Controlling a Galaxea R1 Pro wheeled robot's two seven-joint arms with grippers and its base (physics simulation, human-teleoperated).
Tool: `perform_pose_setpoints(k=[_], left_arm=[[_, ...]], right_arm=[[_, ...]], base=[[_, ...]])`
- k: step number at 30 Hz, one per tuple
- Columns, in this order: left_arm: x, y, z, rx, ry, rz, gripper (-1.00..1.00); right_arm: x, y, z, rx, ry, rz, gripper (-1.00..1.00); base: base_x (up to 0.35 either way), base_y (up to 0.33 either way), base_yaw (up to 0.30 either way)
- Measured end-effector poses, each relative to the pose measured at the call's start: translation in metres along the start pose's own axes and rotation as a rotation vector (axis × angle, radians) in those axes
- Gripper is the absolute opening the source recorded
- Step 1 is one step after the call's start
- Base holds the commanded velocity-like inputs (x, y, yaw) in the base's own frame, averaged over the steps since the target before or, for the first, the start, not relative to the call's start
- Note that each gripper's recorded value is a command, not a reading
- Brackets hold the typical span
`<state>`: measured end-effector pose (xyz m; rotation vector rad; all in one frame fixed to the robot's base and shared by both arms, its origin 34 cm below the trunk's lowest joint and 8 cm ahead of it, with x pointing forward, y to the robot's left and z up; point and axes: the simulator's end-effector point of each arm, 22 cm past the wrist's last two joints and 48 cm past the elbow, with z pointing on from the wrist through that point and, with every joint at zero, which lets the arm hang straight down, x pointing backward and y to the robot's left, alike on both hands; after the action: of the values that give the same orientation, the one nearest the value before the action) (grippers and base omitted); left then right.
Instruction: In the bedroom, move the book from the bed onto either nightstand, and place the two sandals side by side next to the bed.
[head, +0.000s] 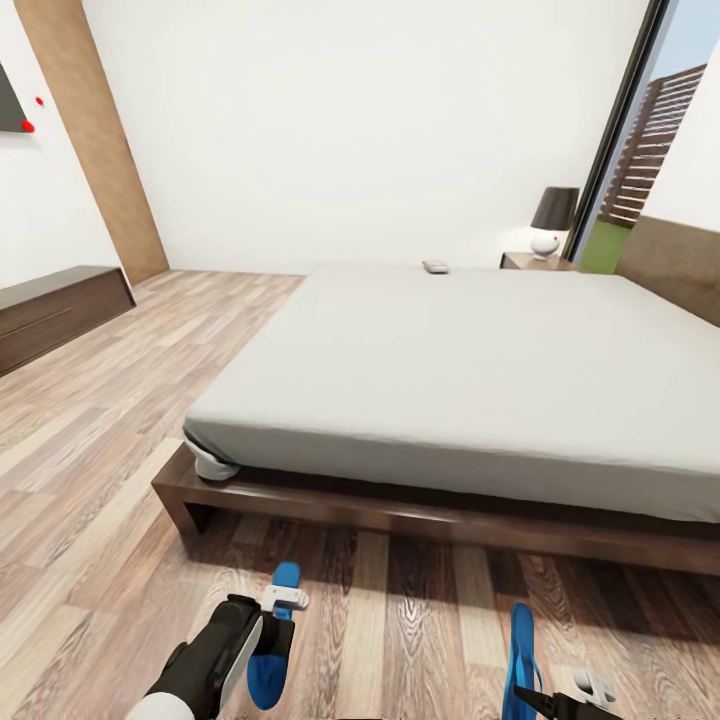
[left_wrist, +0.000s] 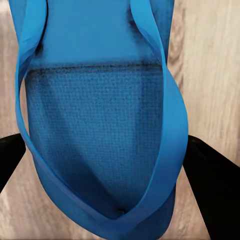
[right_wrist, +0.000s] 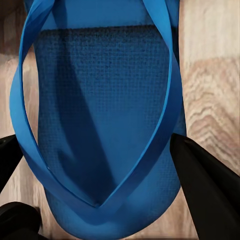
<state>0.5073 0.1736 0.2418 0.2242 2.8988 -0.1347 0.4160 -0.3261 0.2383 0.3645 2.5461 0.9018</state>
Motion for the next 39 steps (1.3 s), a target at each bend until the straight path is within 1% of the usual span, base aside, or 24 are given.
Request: perform_pose_setpoints(k=[15, 21, 23, 24, 25, 26, 27, 28, 29, 31, 33, 36, 37, 39], left_arm=[[0.024, 0.000, 0.022, 0.007, 0.068, -0.008, -1.00], [0.039, -0.001, 0.030, 0.013, 0.117, -0.014, -1.00], [0.042, -0.002, 0.033, 0.015, 0.126, -0.015, -1.00], [0.044, -0.002, 0.034, 0.015, 0.130, -0.015, -1.00], [0.045, -0.002, 0.036, 0.016, 0.134, -0.016, -1.00], [0.047, -0.002, 0.037, 0.017, 0.138, -0.017, -1.00], [0.047, -0.002, 0.038, 0.017, 0.139, -0.017, -1.00], [0.047, -0.002, 0.039, 0.017, 0.139, -0.017, -1.00], [0.047, -0.002, 0.040, 0.017, 0.138, -0.017, -1.00], [0.047, -0.001, 0.042, 0.017, 0.140, -0.018, -1.00], [0.050, 0.003, 0.044, 0.011, 0.147, -0.018, -1.00], [0.056, 0.013, 0.048, 0.000, 0.160, -0.020, -1.00], [0.058, 0.014, 0.049, 0.000, 0.164, -0.022, -1.00], [0.062, 0.014, 0.052, 0.001, 0.172, -0.023, -1.00]], right_arm=[[0.021, -0.016, 0.007, 0.023, 0.046, 0.033, -1.00], [0.028, -0.022, 0.009, 0.031, 0.060, 0.050, -1.00], [0.027, -0.030, 0.004, 0.045, 0.071, 0.074, -1.00], [0.024, -0.042, -0.007, 0.068, 0.093, 0.110, -1.00], [0.018, -0.053, -0.018, 0.088, 0.102, 0.146, -1.00], [0.012, -0.060, -0.028, 0.101, 0.117, 0.179, -1.00], [0.003, -0.061, -0.035, 0.092, 0.126, 0.210, -1.00], [-0.007, -0.056, -0.038, 0.062, 0.126, 0.240, -1.00], [-0.017, -0.047, -0.040, 0.015, 0.121, 0.266, -1.00], [-0.051, -0.014, -0.046, -0.145, 0.074, 0.334, -1.00], [-0.060, -0.001, -0.049, -0.208, 0.069, 0.375, -1.00], [-0.066, 0.008, -0.050, -0.262, 0.069, 0.431, -1.00], [-0.067, 0.010, -0.050, -0.278, 0.069, 0.439, -1.00], [-0.071, 0.021, -0.053, -0.338, 0.061, 0.453, -1.00]], base=[[0.000, 0.000, 0.000], [0.000, 0.000, 0.000], [0.000, 0.000, 0.000], [0.000, 0.000, 0.000], [0.000, 0.000, 0.000], [0.000, 0.000, 0.000], [0.000, 0.000, 0.000], [0.000, 0.000, 0.000], [0.000, 0.000, 0.000], [0.000, 0.000, 0.000], [0.000, 0.000, 0.000], [0.000, 0.000, 0.000], [0.000, 0.000, 0.000], [0.000, 0.000, 0.000]])
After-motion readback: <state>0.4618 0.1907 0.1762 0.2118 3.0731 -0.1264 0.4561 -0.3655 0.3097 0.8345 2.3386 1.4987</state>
